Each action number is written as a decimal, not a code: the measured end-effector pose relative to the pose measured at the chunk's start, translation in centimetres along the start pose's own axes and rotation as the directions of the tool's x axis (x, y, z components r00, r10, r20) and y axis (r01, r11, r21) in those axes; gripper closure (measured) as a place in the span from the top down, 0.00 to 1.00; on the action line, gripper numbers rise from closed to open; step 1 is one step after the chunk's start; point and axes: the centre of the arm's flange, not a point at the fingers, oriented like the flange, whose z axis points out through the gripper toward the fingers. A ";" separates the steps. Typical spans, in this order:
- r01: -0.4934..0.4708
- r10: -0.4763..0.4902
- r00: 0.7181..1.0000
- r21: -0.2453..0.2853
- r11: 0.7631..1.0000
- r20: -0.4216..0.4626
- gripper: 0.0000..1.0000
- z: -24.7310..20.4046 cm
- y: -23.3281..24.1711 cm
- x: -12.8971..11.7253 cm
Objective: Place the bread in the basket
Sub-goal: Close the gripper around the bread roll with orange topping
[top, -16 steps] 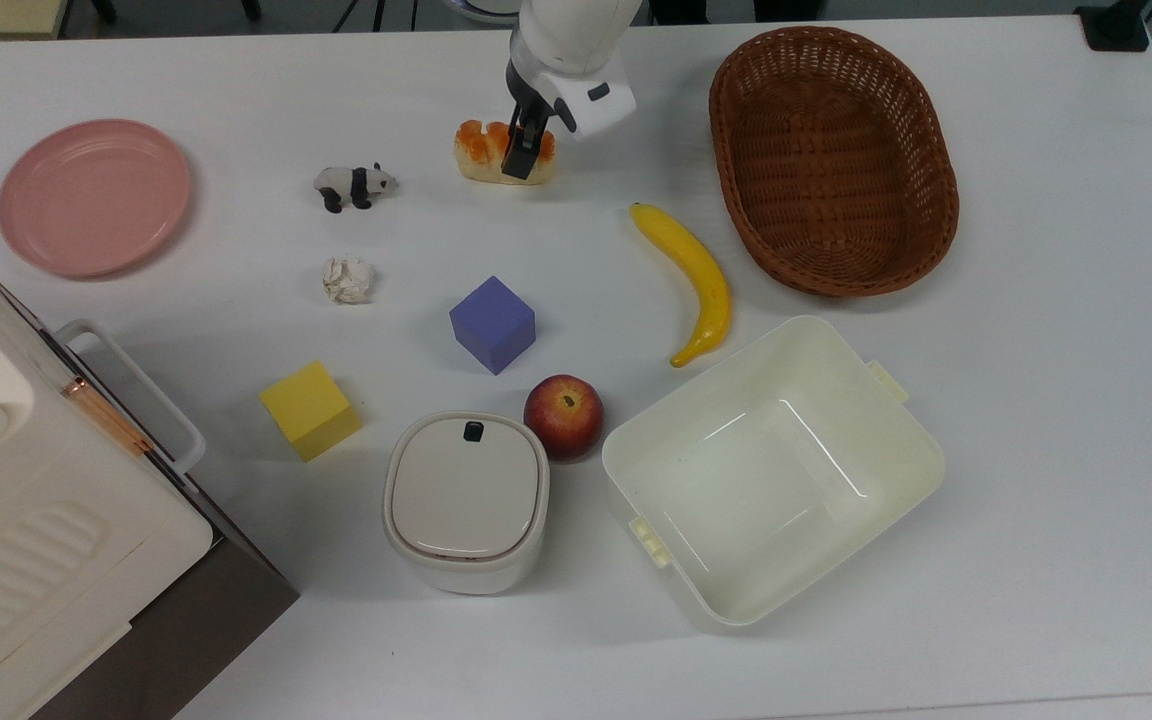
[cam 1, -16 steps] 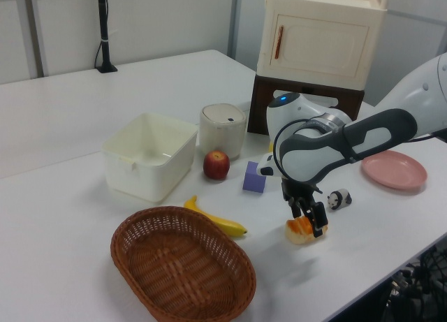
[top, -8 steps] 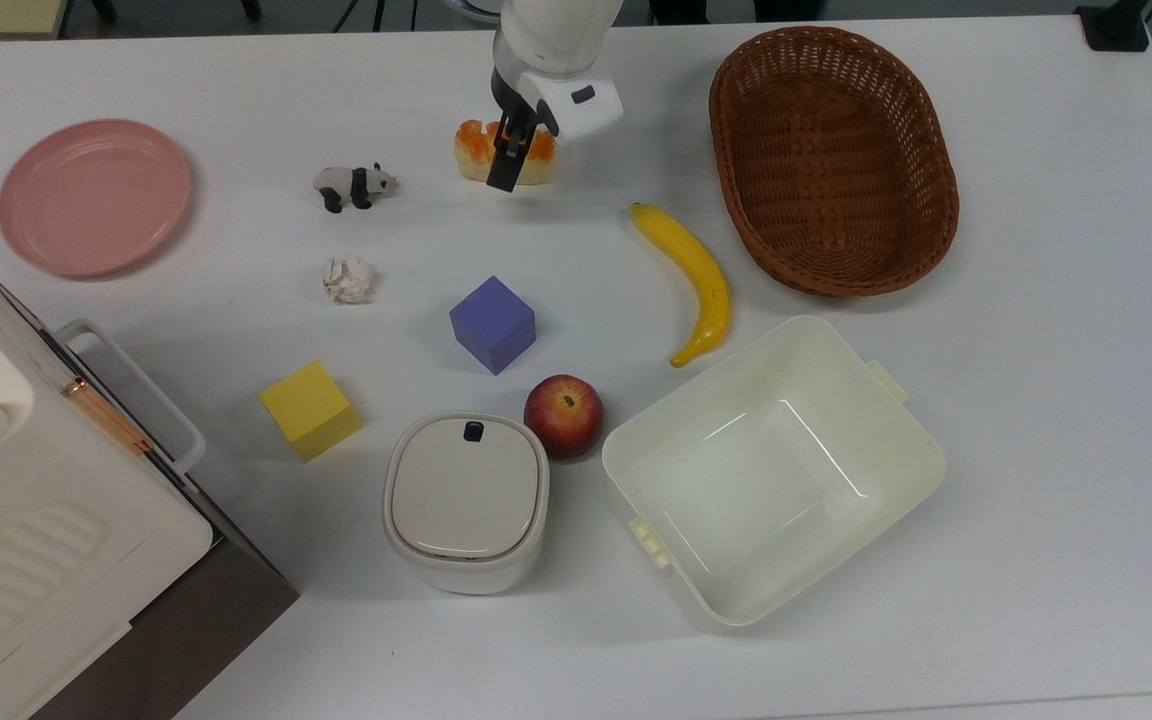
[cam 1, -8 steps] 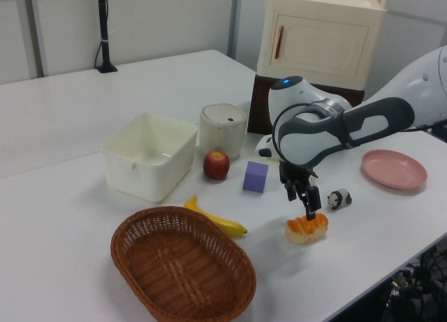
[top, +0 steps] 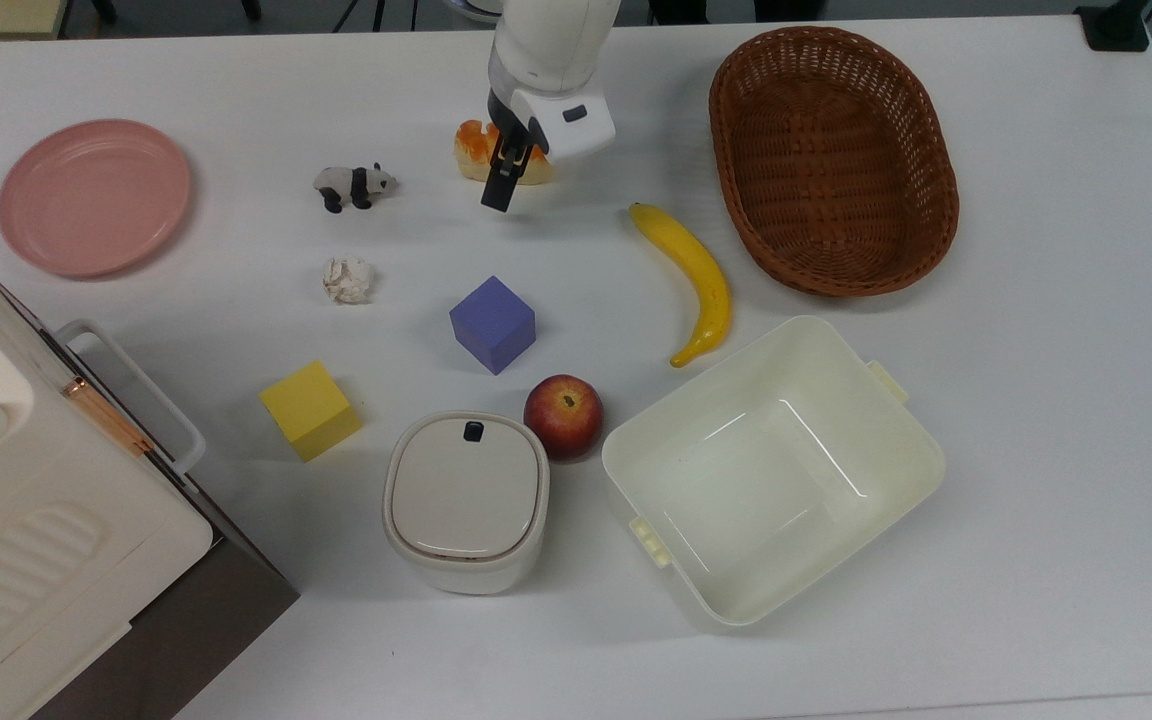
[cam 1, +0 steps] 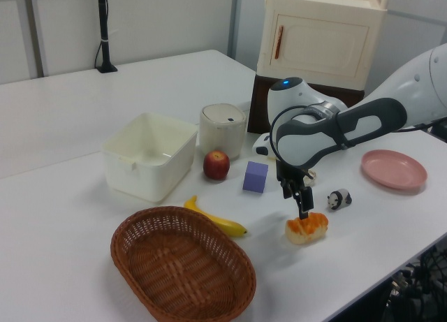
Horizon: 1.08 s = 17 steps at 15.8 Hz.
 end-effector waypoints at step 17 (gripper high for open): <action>-0.007 0.007 1.000 0.006 1.000 0.006 0.99 0.2 -1.3 -0.9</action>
